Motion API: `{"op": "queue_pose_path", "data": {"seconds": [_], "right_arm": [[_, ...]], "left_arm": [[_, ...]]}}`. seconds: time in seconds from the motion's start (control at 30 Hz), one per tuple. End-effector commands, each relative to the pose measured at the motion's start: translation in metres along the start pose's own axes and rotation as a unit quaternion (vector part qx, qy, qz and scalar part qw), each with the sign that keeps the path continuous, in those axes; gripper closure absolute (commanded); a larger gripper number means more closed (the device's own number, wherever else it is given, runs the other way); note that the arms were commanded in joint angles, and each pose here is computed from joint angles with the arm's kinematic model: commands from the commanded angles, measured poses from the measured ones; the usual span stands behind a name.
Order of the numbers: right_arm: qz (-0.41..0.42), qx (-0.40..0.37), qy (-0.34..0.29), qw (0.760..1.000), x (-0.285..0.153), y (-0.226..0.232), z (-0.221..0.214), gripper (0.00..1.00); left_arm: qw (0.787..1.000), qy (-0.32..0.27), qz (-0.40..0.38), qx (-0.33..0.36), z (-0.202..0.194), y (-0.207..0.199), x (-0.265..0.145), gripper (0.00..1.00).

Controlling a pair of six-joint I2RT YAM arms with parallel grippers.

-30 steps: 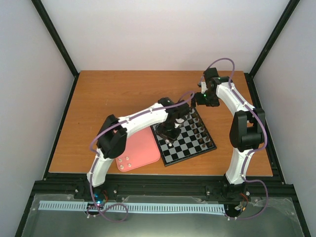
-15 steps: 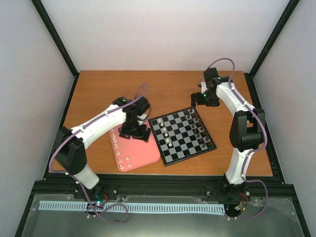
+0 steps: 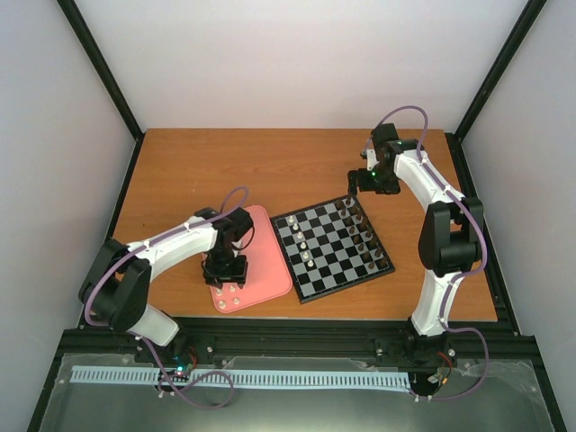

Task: Set up the chess pieces on the board
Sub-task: Pick up the chess piece from the storage box.

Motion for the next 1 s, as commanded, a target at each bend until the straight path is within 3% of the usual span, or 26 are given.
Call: {"op": "queue_pose_path", "data": {"seconds": [0.0,0.27,0.77,0.97], "right_arm": [[0.001,-0.005,-0.01,1.0,-0.006,-0.001,0.005,0.0],[0.0,-0.005,-0.01,1.0,-0.006,-0.002,0.002,0.0],[0.001,-0.006,-0.009,1.0,-0.004,-0.002,0.002,0.0],[0.001,-0.005,-0.008,1.0,-0.005,-0.002,0.002,0.0]], "left_arm": [[0.999,-0.015,-0.03,-0.009,0.01,-0.01,0.005,0.45],[0.999,-0.006,-0.033,-0.008,0.017,-0.015,0.016,0.67],[1.0,0.009,-0.02,-0.007,0.012,-0.009,0.029,0.72],[1.0,0.01,-0.017,-0.004,0.012,-0.007,0.031,0.87]]}}
Point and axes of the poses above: each gripper's point midway between its finger pads, its own x axis out along the fingers, its own y axis along the line the jaws close on, z = x × y, the point moved 2 cm from there along -x, back along the fingers, and after that the axes turned 2 degrees about x, right-handed, at the moved point
